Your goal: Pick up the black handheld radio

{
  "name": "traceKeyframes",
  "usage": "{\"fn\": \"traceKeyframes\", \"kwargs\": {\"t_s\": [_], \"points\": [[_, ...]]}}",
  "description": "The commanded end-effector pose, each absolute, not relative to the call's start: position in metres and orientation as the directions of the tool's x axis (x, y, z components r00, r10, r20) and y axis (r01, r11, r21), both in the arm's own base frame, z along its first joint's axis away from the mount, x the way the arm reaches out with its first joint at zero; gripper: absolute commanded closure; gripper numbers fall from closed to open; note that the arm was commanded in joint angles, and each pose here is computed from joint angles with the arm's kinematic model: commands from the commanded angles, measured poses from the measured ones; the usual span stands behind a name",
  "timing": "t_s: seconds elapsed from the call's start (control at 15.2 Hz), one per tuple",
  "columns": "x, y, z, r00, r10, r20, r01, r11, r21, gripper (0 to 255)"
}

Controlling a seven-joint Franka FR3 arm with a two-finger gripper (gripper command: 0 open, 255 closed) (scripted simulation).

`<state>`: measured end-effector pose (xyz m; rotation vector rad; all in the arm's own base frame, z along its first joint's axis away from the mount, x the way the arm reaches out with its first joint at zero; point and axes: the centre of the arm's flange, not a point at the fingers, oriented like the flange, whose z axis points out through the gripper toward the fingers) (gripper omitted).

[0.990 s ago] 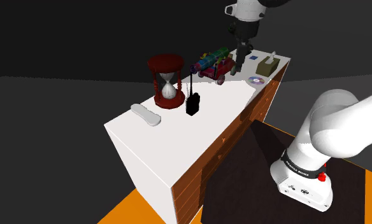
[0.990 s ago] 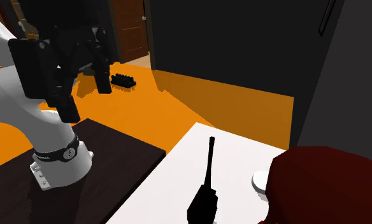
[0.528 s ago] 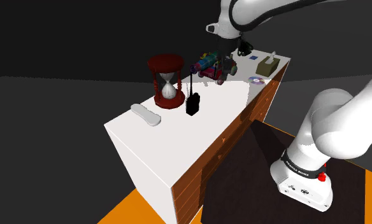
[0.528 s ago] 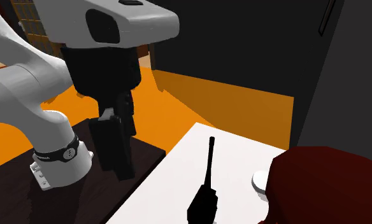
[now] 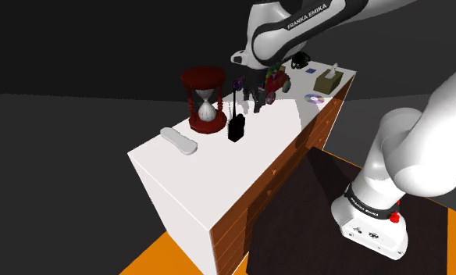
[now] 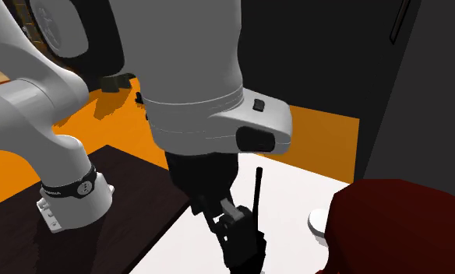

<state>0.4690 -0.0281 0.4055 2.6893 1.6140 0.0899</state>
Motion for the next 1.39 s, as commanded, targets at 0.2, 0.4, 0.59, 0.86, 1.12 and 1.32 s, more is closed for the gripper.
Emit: {"fn": "traceKeyframes", "kwargs": {"t_s": [0.2, 0.4, 0.59, 0.86, 1.12, 1.32], "points": [[0.503, -0.01, 0.37, 0.302, 0.952, 0.058, 0.952, -0.304, 0.04, 0], [0.503, -0.01, 0.354, 0.302, 0.952, 0.058, 0.952, -0.304, 0.04, 0], [0.503, -0.01, 0.338, 0.302, 0.952, 0.058, 0.952, -0.304, 0.04, 0], [0.503, -0.01, 0.33, 0.302, 0.952, 0.058, 0.952, -0.304, 0.04, 255], [0.503, -0.01, 0.33, 0.302, 0.952, 0.058, 0.952, -0.304, 0.04, 255], [0.503, -0.01, 0.33, 0.302, 0.952, 0.058, 0.952, -0.304, 0.04, 255]]}}
